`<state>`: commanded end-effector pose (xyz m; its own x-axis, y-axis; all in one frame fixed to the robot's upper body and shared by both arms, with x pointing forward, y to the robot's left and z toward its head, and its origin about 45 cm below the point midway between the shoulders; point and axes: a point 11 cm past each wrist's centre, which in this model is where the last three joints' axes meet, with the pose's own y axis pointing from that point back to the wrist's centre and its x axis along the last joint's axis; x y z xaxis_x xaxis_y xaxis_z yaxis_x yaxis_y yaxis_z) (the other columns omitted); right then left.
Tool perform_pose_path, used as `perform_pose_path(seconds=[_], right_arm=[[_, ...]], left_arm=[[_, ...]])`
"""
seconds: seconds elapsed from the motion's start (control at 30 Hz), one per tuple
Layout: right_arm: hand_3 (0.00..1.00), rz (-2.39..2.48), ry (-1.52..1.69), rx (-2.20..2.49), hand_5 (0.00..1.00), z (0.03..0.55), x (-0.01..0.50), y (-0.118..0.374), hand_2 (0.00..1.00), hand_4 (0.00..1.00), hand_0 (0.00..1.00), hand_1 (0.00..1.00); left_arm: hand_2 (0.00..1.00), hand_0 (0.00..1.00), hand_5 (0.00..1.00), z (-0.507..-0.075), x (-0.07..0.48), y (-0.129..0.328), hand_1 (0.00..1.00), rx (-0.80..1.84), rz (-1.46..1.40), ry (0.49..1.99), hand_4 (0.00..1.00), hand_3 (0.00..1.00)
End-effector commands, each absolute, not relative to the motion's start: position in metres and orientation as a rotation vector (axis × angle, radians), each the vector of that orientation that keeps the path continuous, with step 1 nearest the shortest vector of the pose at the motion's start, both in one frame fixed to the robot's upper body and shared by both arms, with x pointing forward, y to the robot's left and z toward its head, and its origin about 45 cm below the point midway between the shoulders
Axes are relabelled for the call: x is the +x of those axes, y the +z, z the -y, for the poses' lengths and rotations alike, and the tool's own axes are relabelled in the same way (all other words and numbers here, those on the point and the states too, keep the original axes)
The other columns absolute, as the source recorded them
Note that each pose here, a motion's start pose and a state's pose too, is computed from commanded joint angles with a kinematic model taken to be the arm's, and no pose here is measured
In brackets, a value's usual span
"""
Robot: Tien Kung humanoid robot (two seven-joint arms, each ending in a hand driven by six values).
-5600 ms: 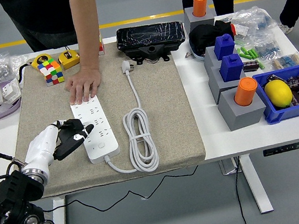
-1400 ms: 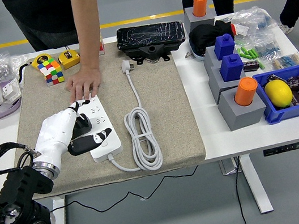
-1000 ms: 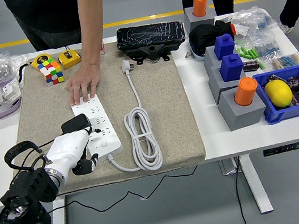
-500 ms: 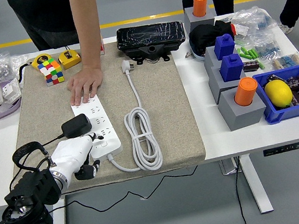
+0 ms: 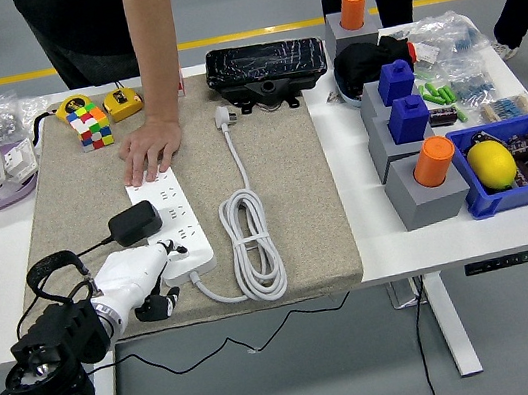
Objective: Pick up the plug,place it near the board,insert it into the board,press the button
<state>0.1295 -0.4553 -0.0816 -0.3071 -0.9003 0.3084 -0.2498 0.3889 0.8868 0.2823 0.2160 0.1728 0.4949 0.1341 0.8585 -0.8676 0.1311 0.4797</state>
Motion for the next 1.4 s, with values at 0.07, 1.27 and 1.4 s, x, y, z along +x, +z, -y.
perform_pose_path(seconds=[0.07,1.27,1.4], right_arm=[[0.768,1.784,-0.945,1.004,0.998,0.456,0.130,-0.081,0.729,0.998,0.807,0.749],[0.768,1.785,-0.944,1.003,0.998,0.456,0.130,-0.081,0.729,0.998,0.807,0.749],[0.769,1.786,-0.946,1.004,0.998,0.455,0.130,-0.081,0.729,0.998,0.807,0.750]], left_arm=[[0.157,0.147,0.002,-0.216,0.283,0.173,0.053,1.225,0.761,0.839,0.546,0.799],[0.155,0.147,0.002,-0.199,0.287,0.183,0.051,1.061,0.744,0.873,0.566,0.741],[0.152,0.148,0.002,-0.200,0.287,0.181,0.049,1.027,0.710,0.890,0.571,0.651]])
